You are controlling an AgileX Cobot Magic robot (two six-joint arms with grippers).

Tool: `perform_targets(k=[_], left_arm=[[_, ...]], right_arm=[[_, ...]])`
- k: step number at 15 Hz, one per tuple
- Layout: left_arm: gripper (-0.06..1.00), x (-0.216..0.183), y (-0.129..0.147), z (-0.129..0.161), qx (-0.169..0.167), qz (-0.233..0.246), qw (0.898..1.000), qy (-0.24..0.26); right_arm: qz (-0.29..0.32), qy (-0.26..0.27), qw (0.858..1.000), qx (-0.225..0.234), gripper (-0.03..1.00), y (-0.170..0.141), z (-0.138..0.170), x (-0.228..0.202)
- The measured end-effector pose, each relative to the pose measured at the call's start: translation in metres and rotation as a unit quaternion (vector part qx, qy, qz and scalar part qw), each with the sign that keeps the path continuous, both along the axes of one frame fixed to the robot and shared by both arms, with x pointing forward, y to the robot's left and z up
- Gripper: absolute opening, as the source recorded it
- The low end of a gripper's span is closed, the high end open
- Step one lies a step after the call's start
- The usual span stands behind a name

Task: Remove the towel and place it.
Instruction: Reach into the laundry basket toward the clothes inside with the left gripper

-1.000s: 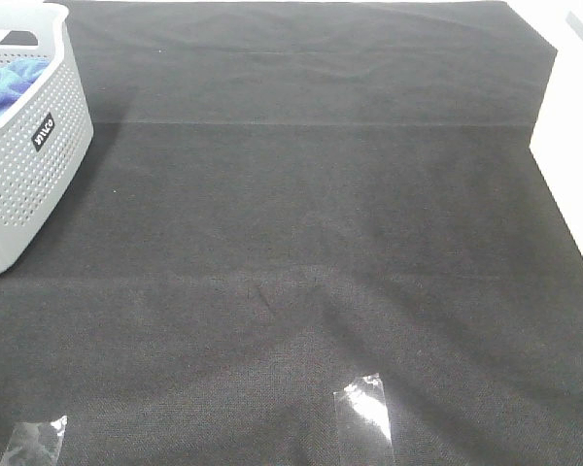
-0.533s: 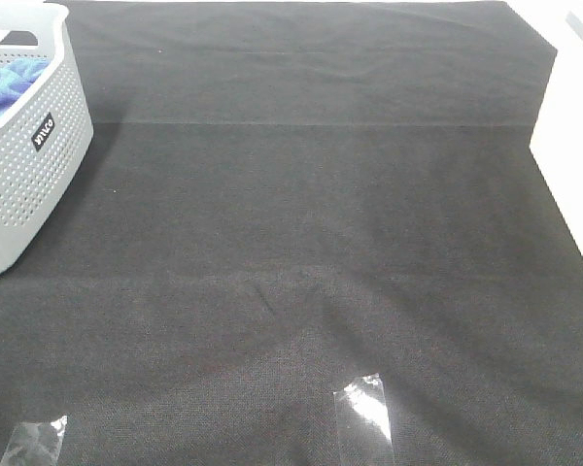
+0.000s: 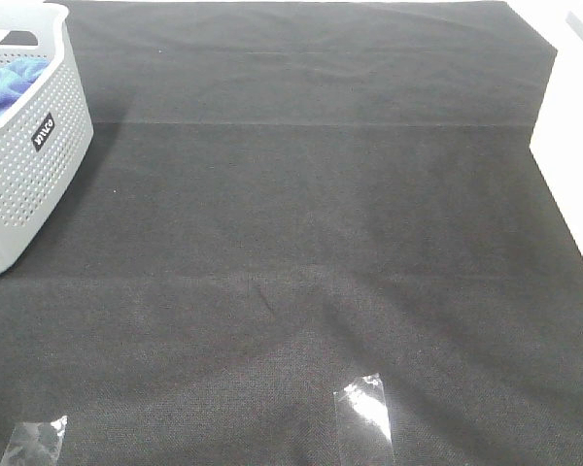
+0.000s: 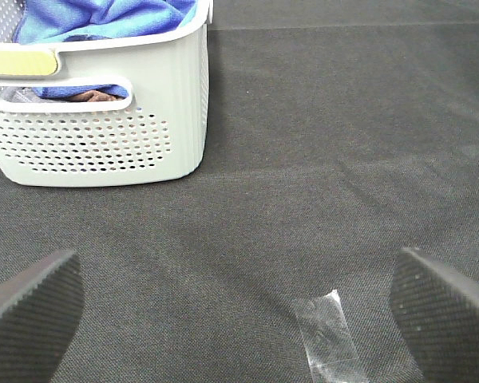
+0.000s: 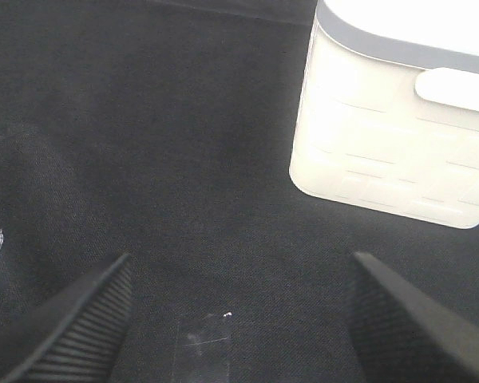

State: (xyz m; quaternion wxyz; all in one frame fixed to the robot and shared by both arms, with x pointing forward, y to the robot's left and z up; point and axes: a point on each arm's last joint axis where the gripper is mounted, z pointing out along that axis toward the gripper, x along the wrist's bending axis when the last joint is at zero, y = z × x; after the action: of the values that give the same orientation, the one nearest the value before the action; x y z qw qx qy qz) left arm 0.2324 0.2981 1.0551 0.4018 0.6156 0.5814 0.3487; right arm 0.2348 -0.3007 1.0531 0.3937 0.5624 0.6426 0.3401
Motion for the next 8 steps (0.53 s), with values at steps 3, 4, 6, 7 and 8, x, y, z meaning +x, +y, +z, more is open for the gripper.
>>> perform_targets(k=[3, 4, 6, 7, 8], left_arm=[[0.99, 0.0, 0.0, 0.0, 0.0, 0.0, 1.0, 0.0], [0.99, 0.0, 0.0, 0.0, 0.0, 0.0, 1.0, 0.0], [0.99, 0.0, 0.0, 0.0, 0.0, 0.0, 1.0, 0.0], [0.99, 0.0, 0.0, 0.0, 0.0, 0.0, 1.0, 0.0], [0.99, 0.0, 0.0, 0.0, 0.0, 0.0, 1.0, 0.0]], right_arm=[[0.0, 0.0, 1.0, 0.0, 0.7, 0.0, 0.0, 0.0], [0.0, 0.0, 1.0, 0.0, 0.7, 0.0, 0.0, 0.0], [0.0, 0.0, 1.0, 0.0, 0.7, 0.0, 0.0, 0.0], [0.0, 0.0, 1.0, 0.0, 0.7, 0.0, 0.0, 0.0], [0.0, 0.0, 1.0, 0.0, 0.7, 0.0, 0.0, 0.0]])
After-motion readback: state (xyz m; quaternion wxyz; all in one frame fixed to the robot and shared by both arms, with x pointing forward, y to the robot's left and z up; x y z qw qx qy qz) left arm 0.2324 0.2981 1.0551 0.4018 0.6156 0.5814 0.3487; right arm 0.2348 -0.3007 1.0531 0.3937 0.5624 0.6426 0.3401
